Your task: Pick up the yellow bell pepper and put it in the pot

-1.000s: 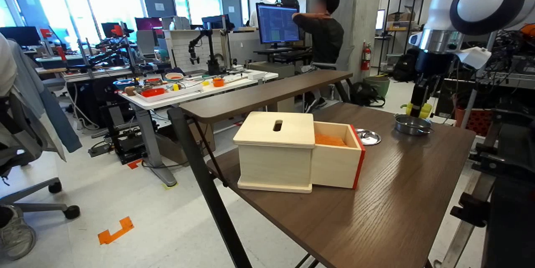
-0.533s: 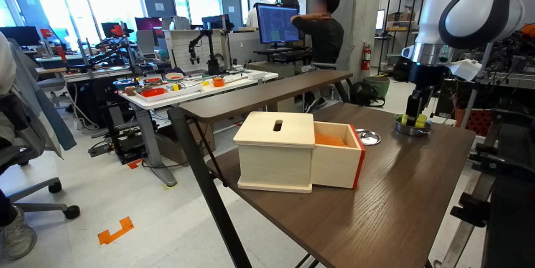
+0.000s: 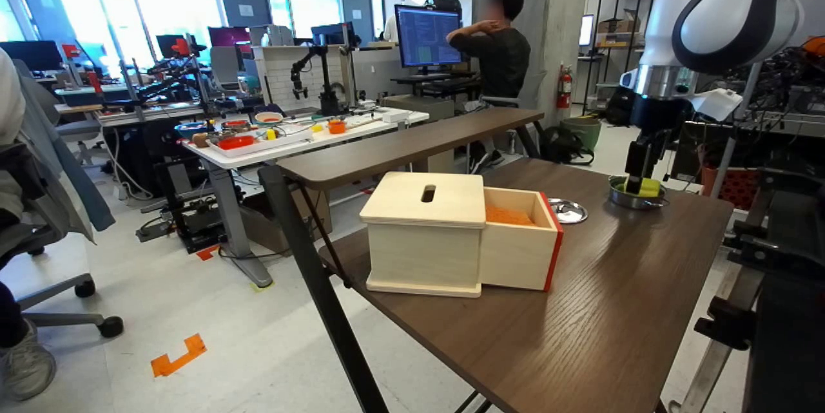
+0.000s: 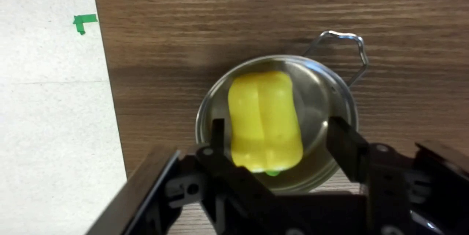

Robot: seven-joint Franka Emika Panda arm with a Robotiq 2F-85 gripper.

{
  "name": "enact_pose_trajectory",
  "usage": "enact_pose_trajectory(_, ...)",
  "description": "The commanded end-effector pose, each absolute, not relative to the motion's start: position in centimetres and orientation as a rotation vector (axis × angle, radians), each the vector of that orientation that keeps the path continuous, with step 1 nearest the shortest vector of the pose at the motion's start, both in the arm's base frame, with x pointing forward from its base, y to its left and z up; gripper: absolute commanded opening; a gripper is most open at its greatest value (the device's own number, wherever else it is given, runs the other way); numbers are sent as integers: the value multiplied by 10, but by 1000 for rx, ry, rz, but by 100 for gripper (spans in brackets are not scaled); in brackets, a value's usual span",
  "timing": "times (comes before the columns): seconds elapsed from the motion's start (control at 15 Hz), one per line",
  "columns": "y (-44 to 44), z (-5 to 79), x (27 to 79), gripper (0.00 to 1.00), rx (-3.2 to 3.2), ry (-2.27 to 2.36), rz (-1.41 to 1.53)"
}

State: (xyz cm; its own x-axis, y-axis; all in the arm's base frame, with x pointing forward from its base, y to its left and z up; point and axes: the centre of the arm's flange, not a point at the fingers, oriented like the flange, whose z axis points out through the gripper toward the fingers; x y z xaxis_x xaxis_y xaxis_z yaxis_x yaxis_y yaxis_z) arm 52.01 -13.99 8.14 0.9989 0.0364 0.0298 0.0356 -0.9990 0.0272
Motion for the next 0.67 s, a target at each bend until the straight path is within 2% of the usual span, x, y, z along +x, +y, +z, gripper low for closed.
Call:
enact_pose_trajectory(0.0, -144, 88, 522, 99, 3147, 55, 12)
enact_pose_trajectory(0.33, -135, 124, 512, 100, 3189, 71, 105)
enact_pose_trajectory(0.47, -127, 144, 497, 100, 3198, 213, 131)
enact_pose_trajectory(0.53, -129, 112, 520, 100, 3169, 129, 114)
enact_pose_trajectory(0.6, -127, 121, 516, 100, 3171, 167, 128)
